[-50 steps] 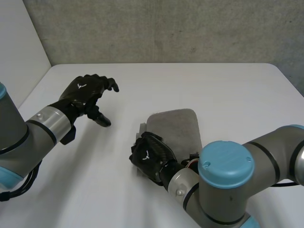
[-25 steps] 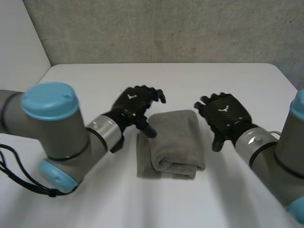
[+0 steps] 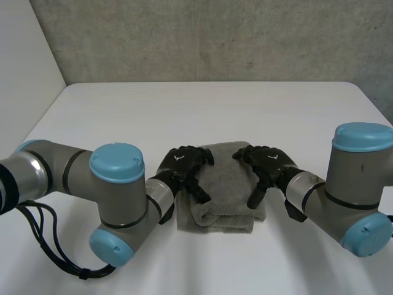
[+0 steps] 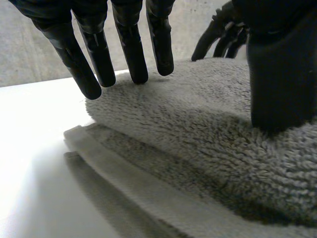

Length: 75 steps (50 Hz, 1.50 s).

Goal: Fold the towel.

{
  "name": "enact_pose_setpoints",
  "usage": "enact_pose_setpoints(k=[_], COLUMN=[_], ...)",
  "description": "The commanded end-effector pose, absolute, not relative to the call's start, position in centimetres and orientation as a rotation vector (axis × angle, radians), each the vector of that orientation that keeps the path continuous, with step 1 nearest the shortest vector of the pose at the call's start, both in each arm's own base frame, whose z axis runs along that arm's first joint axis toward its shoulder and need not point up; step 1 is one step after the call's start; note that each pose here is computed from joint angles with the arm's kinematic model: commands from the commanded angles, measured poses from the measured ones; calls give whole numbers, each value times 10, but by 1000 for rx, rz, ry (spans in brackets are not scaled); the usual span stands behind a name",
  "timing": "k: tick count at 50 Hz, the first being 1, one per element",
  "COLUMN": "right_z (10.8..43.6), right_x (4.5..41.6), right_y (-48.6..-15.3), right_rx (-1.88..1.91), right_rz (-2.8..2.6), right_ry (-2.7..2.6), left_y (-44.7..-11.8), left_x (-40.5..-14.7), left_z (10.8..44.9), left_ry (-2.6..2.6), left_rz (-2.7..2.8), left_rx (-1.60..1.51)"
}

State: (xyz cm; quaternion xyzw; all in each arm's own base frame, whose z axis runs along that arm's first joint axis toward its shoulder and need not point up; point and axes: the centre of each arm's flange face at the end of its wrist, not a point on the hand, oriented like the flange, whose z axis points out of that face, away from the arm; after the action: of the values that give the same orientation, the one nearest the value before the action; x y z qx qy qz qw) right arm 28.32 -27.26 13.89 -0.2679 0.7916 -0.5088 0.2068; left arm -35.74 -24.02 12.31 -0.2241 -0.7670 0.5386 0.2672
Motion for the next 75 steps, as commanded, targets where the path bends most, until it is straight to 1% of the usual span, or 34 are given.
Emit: enact_pose_setpoints(k=[1,12,14,15,16,17,18,19,20,22,23,25,26,27,28,30,31,33,36,38,47,52,60,75], right_z=[132,135,145,145,154,169,169,188,188,235,235,288,288,308,308,334,334,342,342,333,313,304,300,304], right_x=[286,290,289,289,288,286,286,283,283,274,274,250,250,234,234,214,214,207,206,203,201,200,200,203], right_y=[-276,-277,-281,-281,-280,-279,-279,-277,-277,-271,-271,-271,-271,-271,-271,-268,-268,-258,-253,-247,-241,-238,-237,-238], right_rx=[-753,-767,-759,-759,-768,-767,-767,-765,-765,-713,-712,-592,-591,-512,-512,-401,-400,-392,-404,-415,-469,-497,-499,-495], right_rz=[-1417,-1429,-1463,-1463,-1480,-1515,-1516,-1564,-1565,-1718,-1719,-1948,-1949,-2060,-2061,-2193,-2194,-2196,-2170,-2104,-2028,-2010,-1997,-2021], right_ry=[2204,2191,2182,2182,2173,2162,2162,2139,2138,2064,2063,2008,2008,2006,2006,2005,2005,2020,2039,2109,2209,2235,2248,2216], left_y=[-254,-248,-250,-250,-251,-250,-250,-250,-250,-253,-253,-257,-257,-257,-257,-256,-256,-253,-250,-243,-232,-225,-224,-225], left_x=[-344,-342,-341,-341,-340,-339,-339,-336,-336,-323,-323,-304,-304,-292,-292,-269,-269,-249,-242,-235,-231,-228,-227,-227], left_z=[138,138,144,144,153,165,166,182,182,220,221,263,263,283,284,311,311,325,330,332,321,310,299,298], left_ry=[-2073,-2082,-2070,-2070,-2052,-2031,-2031,-2002,-2002,-1939,-1938,-1861,-1861,-1823,-1823,-1792,-1792,-1812,-1829,-1875,-1954,-2009,-2069,-2075], left_rz=[1502,1488,1504,1504,1523,1545,1545,1576,1577,1668,1668,1783,1784,1840,1840,1923,1923,1962,1967,1945,1894,1921,1938,1941], left_rx=[-560,-566,-559,-559,-554,-547,-547,-537,-537,-491,-491,-431,-430,-400,-400,-347,-347,-306,-292,-282,-293,-388,-431,-410])
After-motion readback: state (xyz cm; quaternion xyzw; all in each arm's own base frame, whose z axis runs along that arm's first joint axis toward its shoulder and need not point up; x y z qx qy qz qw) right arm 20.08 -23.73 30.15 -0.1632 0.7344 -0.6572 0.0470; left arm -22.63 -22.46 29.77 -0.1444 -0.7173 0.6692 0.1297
